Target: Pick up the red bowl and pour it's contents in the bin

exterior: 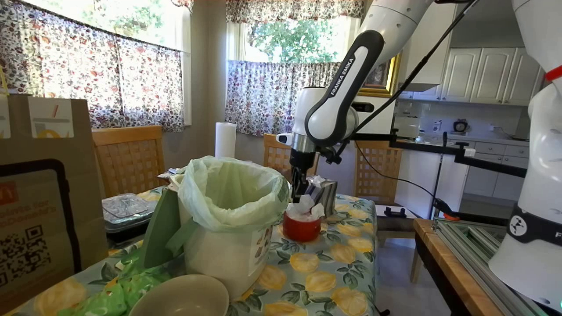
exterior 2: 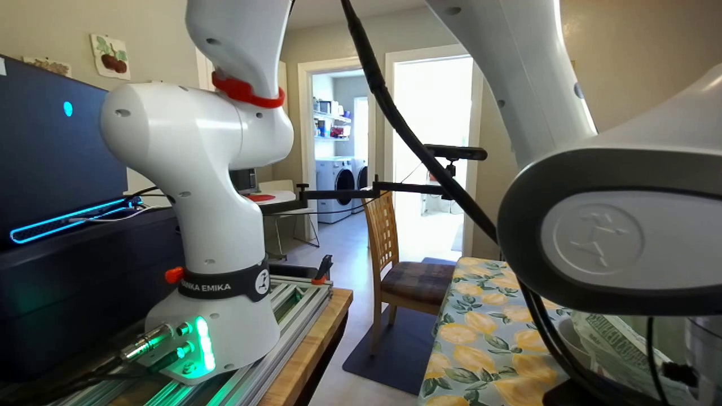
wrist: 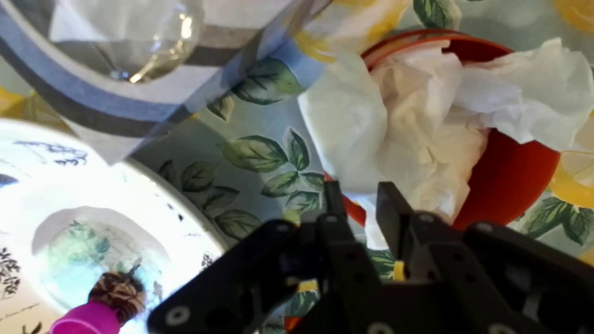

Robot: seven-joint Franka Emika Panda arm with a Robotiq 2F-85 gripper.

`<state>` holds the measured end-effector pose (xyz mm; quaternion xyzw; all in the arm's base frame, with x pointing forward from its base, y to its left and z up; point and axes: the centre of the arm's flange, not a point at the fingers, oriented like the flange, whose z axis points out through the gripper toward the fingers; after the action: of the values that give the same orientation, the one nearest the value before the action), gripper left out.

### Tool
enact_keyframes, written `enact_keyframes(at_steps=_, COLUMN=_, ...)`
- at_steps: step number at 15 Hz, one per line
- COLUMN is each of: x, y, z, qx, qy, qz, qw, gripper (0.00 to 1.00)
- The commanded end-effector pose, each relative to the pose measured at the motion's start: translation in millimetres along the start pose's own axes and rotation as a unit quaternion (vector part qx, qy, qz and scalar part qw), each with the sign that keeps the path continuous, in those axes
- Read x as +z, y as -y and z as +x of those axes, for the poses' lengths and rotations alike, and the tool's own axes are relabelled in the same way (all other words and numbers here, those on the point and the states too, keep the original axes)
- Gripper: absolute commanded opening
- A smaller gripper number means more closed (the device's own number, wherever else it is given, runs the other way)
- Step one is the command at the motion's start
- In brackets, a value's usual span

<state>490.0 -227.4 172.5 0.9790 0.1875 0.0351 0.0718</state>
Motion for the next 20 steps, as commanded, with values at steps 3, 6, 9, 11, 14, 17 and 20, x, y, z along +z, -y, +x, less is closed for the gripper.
enact_keyframes(at_steps=3, x=6, y=-10, z=3, qx=0.003, qy=0.002, qz=0.003, qw=1.0000, gripper=0.00)
enact_keyframes(at_steps=6, x=-1, y=-8, z=1, qx=0.011, qy=0.006, qz=0.002, qw=0.9999, gripper=0.00)
enact_keyframes(at_steps=9, x=-31, y=6, z=-8, qx=0.025, qy=-0.004, qz=-0.009, qw=0.9996, gripper=0.00)
enact_keyframes(at_steps=11, x=-54, y=11, z=-14, qx=0.035, qy=-0.017, qz=-0.023, qw=0.9990, gripper=0.00)
enact_keyframes(at_steps=14, x=-86, y=15, z=-20, qx=0.048, qy=-0.034, qz=-0.043, qw=0.9974, gripper=0.00)
enact_keyframes(at_steps=17, x=-121, y=17, z=-32, qx=0.074, qy=-0.055, qz=-0.059, qw=0.9940, gripper=0.00)
enact_keyframes(at_steps=20, x=-148, y=19, z=-40, qx=0.102, qy=-0.075, qz=-0.070, qw=0.9895, gripper=0.00)
